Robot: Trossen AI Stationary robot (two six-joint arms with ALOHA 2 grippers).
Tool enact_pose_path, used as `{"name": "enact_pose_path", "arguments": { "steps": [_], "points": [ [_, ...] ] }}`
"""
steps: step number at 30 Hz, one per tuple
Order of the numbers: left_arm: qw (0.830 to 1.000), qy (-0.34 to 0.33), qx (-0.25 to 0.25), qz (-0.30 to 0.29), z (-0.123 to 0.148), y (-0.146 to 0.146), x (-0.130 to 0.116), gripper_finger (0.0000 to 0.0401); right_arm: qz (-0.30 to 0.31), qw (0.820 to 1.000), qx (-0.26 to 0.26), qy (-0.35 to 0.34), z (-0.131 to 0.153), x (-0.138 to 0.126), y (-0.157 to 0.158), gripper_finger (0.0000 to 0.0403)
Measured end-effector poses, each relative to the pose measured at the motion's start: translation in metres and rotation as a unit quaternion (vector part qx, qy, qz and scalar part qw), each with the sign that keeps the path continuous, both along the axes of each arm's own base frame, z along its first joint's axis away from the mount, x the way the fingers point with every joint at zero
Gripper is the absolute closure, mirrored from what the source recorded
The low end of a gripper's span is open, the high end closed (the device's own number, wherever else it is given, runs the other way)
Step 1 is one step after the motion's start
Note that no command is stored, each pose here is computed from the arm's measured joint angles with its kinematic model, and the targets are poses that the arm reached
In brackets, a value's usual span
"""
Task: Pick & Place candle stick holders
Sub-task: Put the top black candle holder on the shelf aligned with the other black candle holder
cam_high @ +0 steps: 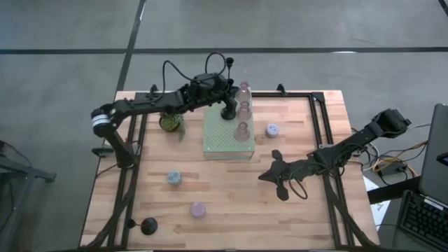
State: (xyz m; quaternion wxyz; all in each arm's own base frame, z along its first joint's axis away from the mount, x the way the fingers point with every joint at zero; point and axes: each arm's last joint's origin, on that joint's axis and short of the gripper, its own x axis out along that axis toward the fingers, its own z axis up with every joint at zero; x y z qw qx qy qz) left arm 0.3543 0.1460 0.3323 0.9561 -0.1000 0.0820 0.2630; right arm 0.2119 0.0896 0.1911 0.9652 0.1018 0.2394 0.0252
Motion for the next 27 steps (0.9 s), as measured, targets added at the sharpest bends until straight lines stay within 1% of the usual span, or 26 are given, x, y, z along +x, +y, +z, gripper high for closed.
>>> {"name": "enact_pose_path", "arguments": {
  "steps": [3, 6, 11, 18, 22, 27],
  "points": [
    [1.000, -0.013, -0.004, -0.008, -0.0003, 0.0002, 0.0024, 0.0386, 0.000, 1.000, 0.000, 0.000, 0.0000, 0.0000, 0.0000, 0.0394],
    [1.000, -0.016, -0.009, -0.009, -0.0006, 0.0000, 0.0027, 0.0370, 0.000, 1.000, 0.000, 0.000, -0.0002, -0.0001, 0.0000, 0.0394],
    [1.000, 0.024, 0.004, -0.010, -0.0060, -0.0004, 0.0013, 0.0367, 0.000, 1.000, 0.001, 0.001, -0.0004, -0.0002, 0.0000, 0.0394],
    [0.999, 0.045, 0.008, -0.013, -0.0082, -0.0016, -0.0001, 0.0360, 0.001, 1.000, 0.001, 0.002, -0.0006, -0.0003, 0.0000, 0.0394],
    [0.999, 0.049, 0.009, -0.014, -0.0076, -0.0021, -0.0012, 0.0340, 0.001, 1.000, 0.001, 0.002, -0.0007, -0.0004, -0.0001, 0.0394],
    [0.998, 0.058, 0.013, -0.015, -0.0074, -0.0026, -0.0027, 0.0303, 0.001, 1.000, 0.001, 0.002, -0.0009, -0.0004, -0.0001, 0.0394]
  ]
}}
